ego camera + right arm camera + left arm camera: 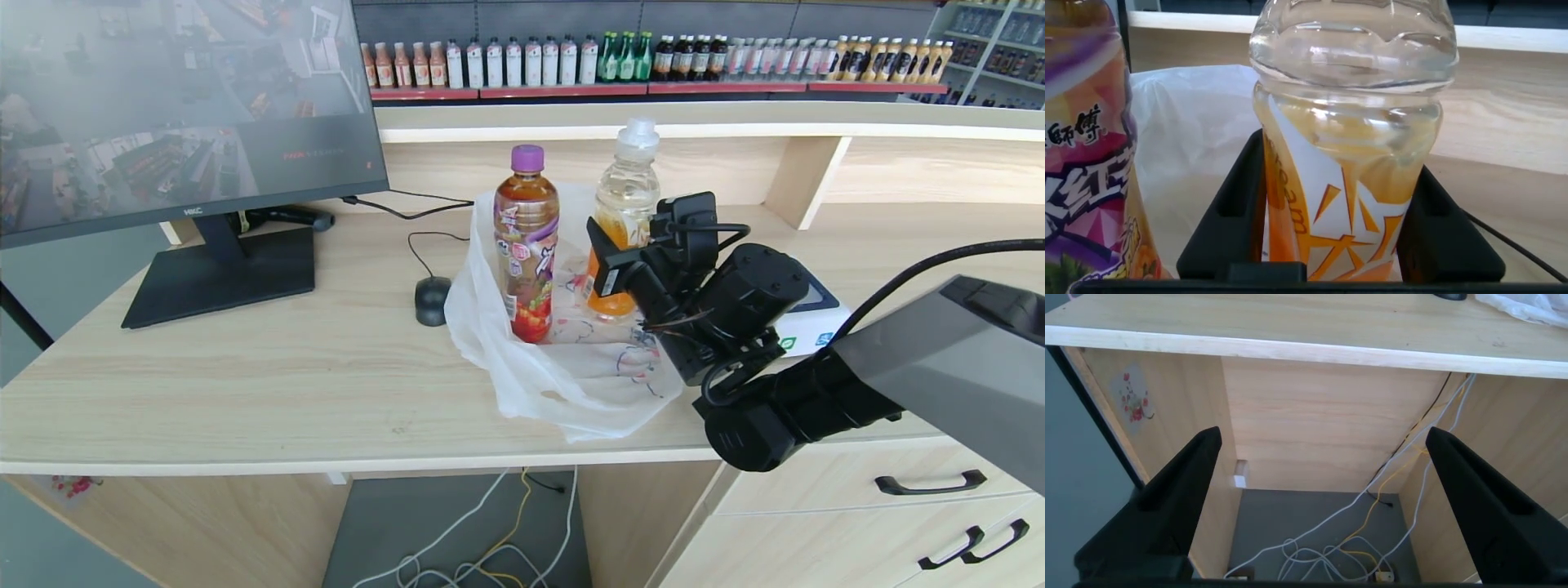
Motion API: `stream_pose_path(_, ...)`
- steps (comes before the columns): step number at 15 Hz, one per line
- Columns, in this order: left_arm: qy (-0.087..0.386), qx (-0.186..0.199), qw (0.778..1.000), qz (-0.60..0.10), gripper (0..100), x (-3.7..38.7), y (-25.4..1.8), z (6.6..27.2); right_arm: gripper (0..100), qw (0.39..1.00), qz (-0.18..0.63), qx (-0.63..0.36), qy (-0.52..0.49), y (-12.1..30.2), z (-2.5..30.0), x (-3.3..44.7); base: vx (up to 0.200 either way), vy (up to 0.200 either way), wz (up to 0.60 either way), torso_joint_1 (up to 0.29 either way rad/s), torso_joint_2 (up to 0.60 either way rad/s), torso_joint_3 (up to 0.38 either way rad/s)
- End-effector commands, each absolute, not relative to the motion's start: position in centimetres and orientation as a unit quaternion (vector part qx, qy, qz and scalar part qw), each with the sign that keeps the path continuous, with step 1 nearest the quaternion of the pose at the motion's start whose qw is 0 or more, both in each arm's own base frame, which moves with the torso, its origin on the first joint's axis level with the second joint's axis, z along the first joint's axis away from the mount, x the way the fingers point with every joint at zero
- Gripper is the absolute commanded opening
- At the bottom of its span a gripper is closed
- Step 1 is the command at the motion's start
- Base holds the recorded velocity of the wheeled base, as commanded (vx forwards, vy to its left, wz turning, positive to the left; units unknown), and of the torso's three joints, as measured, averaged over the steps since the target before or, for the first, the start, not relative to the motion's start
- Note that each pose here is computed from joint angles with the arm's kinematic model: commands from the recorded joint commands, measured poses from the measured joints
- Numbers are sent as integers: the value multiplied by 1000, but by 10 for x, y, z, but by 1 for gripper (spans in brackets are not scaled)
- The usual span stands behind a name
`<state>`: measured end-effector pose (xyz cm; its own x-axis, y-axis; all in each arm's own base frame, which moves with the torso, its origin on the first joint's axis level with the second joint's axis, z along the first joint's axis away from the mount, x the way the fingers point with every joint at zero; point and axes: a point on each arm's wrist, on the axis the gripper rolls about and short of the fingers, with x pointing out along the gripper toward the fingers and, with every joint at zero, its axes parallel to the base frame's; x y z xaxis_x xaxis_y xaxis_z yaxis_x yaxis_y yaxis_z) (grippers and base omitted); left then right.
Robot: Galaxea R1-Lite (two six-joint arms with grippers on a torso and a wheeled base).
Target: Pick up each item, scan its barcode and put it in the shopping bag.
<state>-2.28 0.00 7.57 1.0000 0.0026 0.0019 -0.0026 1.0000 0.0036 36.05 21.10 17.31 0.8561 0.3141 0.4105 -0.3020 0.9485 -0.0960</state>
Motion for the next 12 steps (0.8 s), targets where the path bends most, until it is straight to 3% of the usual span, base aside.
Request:
stream_pose_path(1, -2, 2, 1000, 2, 100, -23, 0, 76, 0, 965, 162, -18, -206, 212, 167, 362, 0, 0, 0, 0, 0, 0)
stream_pose_path(12, -2, 2, 1000, 2, 100, -23, 0, 76, 0, 966, 165, -18, -197, 213, 161, 360, 0, 0, 0, 0, 0, 0)
